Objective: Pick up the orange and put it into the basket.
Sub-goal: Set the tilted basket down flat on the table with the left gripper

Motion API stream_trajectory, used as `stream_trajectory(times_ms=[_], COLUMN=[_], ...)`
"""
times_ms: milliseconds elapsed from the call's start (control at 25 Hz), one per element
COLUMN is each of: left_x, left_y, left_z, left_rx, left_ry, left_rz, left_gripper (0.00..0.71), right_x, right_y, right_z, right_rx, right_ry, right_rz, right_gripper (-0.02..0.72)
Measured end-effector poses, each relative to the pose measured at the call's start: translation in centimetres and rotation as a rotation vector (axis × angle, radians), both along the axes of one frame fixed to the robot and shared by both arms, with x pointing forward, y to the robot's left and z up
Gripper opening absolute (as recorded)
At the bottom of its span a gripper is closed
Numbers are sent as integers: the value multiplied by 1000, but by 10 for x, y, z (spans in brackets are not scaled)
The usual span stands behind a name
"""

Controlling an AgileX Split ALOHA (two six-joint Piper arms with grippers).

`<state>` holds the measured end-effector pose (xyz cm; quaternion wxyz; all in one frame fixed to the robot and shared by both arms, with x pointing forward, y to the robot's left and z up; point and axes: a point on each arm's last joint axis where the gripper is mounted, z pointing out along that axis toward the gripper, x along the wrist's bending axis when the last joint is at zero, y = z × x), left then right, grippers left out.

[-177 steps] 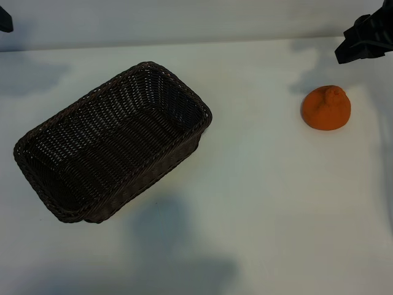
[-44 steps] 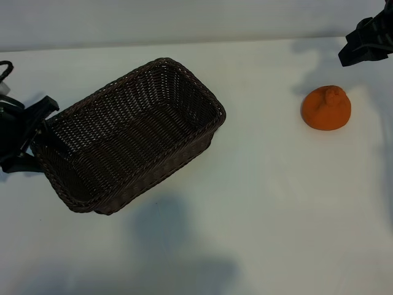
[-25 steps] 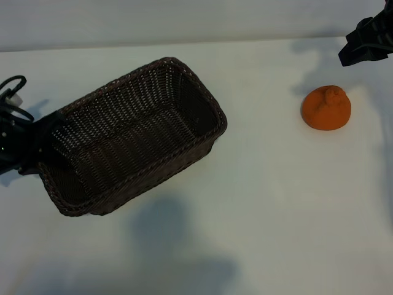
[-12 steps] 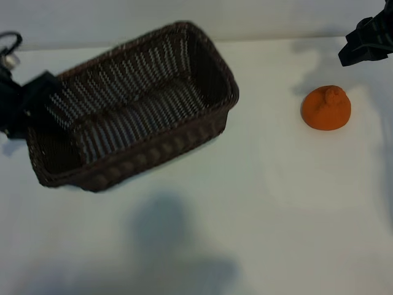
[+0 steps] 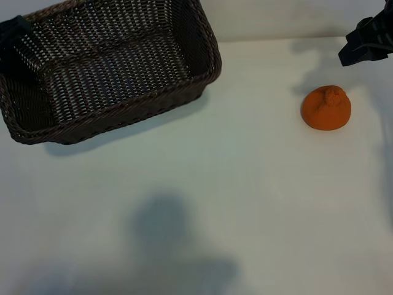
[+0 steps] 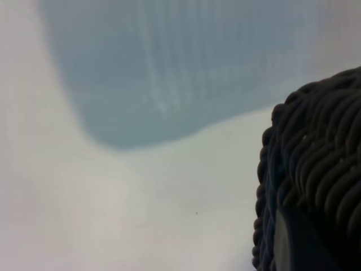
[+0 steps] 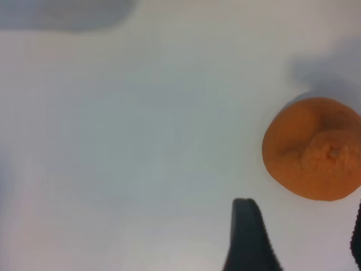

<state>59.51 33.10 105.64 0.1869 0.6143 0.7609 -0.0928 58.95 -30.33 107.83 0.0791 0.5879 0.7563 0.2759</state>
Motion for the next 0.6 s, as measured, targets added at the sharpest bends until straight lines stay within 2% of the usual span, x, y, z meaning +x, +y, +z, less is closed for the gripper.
stream_trajectory(times_ms=[120, 320, 440, 600], left_x=[4, 18, 29, 45], left_y=[-10, -35, -52, -84], left_z=[-9, -39, -50, -53], left_rx=[3, 18, 23, 30], left_ry=[22, 101, 118, 103], left_rz=[-37, -120, -163, -218], left_gripper=[164, 164, 164, 164], right_x=[0, 0, 0, 0], right_y=[0, 0, 0, 0], right_z=[0, 0, 0, 0], right_rx=[0, 0, 0, 5], right_ry=[-1, -1, -1, -1], right_rz=[0, 0, 0, -1], right_gripper=[433, 433, 433, 433])
